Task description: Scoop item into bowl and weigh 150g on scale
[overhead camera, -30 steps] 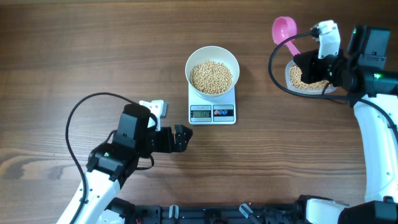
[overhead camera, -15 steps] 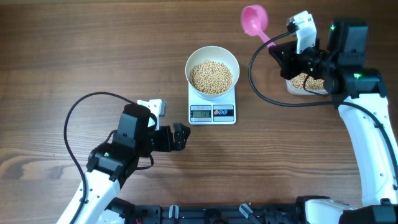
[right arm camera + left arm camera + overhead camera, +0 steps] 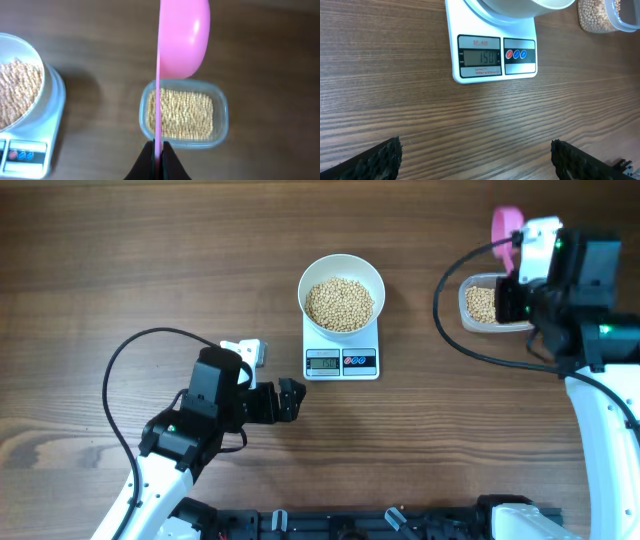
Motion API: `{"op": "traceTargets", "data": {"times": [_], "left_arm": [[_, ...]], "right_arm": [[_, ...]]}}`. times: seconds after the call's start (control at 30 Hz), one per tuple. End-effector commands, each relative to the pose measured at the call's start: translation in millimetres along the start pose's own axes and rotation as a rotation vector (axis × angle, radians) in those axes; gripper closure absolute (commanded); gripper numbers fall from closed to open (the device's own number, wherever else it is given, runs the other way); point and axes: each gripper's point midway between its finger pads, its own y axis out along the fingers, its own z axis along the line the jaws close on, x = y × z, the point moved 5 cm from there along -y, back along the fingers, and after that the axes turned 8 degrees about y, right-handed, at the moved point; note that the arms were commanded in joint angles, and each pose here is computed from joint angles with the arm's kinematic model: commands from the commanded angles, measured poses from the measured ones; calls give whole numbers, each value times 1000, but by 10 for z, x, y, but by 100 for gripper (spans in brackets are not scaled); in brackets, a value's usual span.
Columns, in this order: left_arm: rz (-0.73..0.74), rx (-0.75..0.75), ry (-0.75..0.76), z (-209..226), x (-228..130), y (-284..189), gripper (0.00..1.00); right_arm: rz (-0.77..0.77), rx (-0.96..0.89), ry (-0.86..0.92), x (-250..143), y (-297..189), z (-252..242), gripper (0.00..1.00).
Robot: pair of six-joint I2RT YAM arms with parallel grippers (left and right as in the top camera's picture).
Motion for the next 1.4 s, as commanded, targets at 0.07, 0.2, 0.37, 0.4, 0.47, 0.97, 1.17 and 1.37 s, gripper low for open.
{"op": "traceTargets", "data": {"times": [0.07, 0.2, 0.37, 0.4, 0.47, 0.97, 1.17, 1.37], "left_arm": [[-1, 12, 5, 26, -1, 9, 0], [-1, 12, 5, 26, -1, 9, 0], [-1, 12, 5, 26, -1, 9, 0], [-1, 12, 5, 26, -1, 9, 0], [-1, 12, 5, 26, -1, 9, 0], [-1, 12, 5, 26, -1, 9, 0], [-1, 12, 5, 26, -1, 9, 0], [-1, 12, 5, 26, -1, 9, 0]], "right_arm": [[155, -28, -10, -280, 19, -39, 96], [240, -29, -8, -389, 172, -49, 96], [311, -71, 128, -487, 341, -312, 96], [319, -55, 153, -503, 357, -353, 96], [318, -37, 174, -505, 361, -377, 96], [354, -42, 228, -530, 600, -390, 60], [313, -49, 261, -467, 541, -394, 25], [158, -49, 251, -252, 235, -399, 20]]}}
